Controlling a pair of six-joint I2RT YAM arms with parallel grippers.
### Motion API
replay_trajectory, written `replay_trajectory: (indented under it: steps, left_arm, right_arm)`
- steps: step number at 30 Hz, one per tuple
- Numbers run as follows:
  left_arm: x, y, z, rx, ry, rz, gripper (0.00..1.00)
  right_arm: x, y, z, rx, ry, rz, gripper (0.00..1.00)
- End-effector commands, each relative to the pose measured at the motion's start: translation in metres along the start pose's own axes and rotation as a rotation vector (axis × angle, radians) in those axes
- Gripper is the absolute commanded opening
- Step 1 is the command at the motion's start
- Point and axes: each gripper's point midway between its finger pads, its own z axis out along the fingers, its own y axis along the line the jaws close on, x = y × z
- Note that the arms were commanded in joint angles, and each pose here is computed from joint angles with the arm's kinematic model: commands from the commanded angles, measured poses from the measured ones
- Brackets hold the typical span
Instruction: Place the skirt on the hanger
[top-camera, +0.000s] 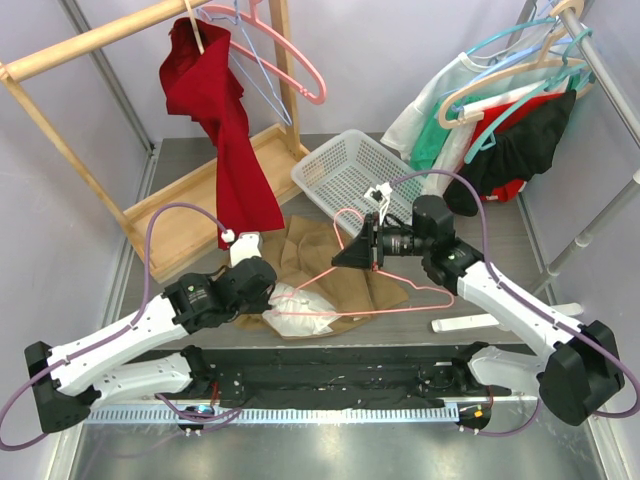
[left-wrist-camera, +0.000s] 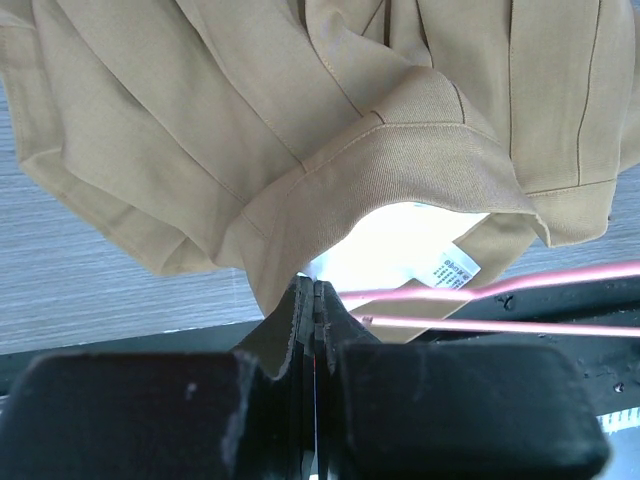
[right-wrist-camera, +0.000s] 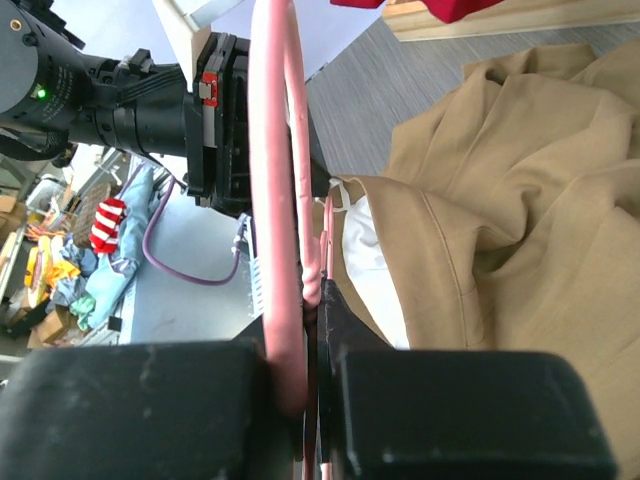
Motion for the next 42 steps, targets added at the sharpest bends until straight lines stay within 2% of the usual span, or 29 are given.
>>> replay_trajectory:
  steps: [1, 7, 14, 18, 23, 29, 30, 31, 33, 34, 35, 40, 42]
  left_arm:
    - [-0.007, 0.003, -0.002, -0.007, -0.036, -0.031, 0.00]
    - [-0.006, 0.005, -0.003, -0.005, -0.038, -0.036, 0.00]
    - [-0.004, 0.010, -0.004, -0.014, -0.042, -0.049, 0.00]
    - [-0.004, 0.012, -0.004, -0.027, -0.044, -0.046, 0.00]
    - [0.000, 0.011, -0.002, -0.023, -0.024, -0.026, 0.00]
    - [0.018, -0.020, 0.005, 0.125, 0.072, 0.026, 0.00]
    - [0.021, -0.023, 0.007, 0.138, 0.083, 0.032, 0.02]
    - [0.025, -0.025, 0.011, 0.141, 0.099, 0.040, 0.09]
    - [0.030, -0.023, 0.016, 0.127, 0.115, 0.050, 0.16]
    - [0.032, -0.023, 0.019, 0.125, 0.119, 0.058, 0.29]
    - [0.034, -0.022, 0.021, 0.118, 0.124, 0.059, 0.33]
    - [0.042, -0.024, 0.030, 0.122, 0.138, 0.069, 0.44]
    - [0.045, -0.024, 0.037, 0.110, 0.148, 0.080, 0.45]
  right_arm:
    - [-0.010, 0.014, 0.007, -0.070, -0.067, -0.041, 0.01]
    - [-0.005, 0.011, 0.026, -0.085, -0.096, -0.036, 0.01]
    - [-0.002, -0.007, 0.035, -0.006, -0.126, -0.044, 0.01]
    - [0.014, -0.014, 0.030, 0.040, -0.034, -0.062, 0.01]
    - [0.019, -0.003, 0.014, 0.059, 0.006, -0.109, 0.01]
    - [0.028, -0.002, -0.005, 0.120, 0.047, -0.097, 0.01]
    - [0.032, -0.004, -0.007, 0.135, 0.064, -0.087, 0.01]
    - [0.030, -0.007, -0.009, 0.159, 0.060, -0.098, 0.01]
    - [0.031, -0.008, -0.014, 0.185, 0.065, -0.102, 0.01]
    - [0.029, -0.008, -0.015, 0.198, 0.063, -0.110, 0.01]
    - [0.027, -0.014, -0.018, 0.235, 0.059, -0.119, 0.01]
    - [0.024, -0.023, -0.030, 0.338, 0.078, -0.133, 0.01]
    - [0.023, -0.027, -0.033, 0.368, 0.084, -0.135, 0.01]
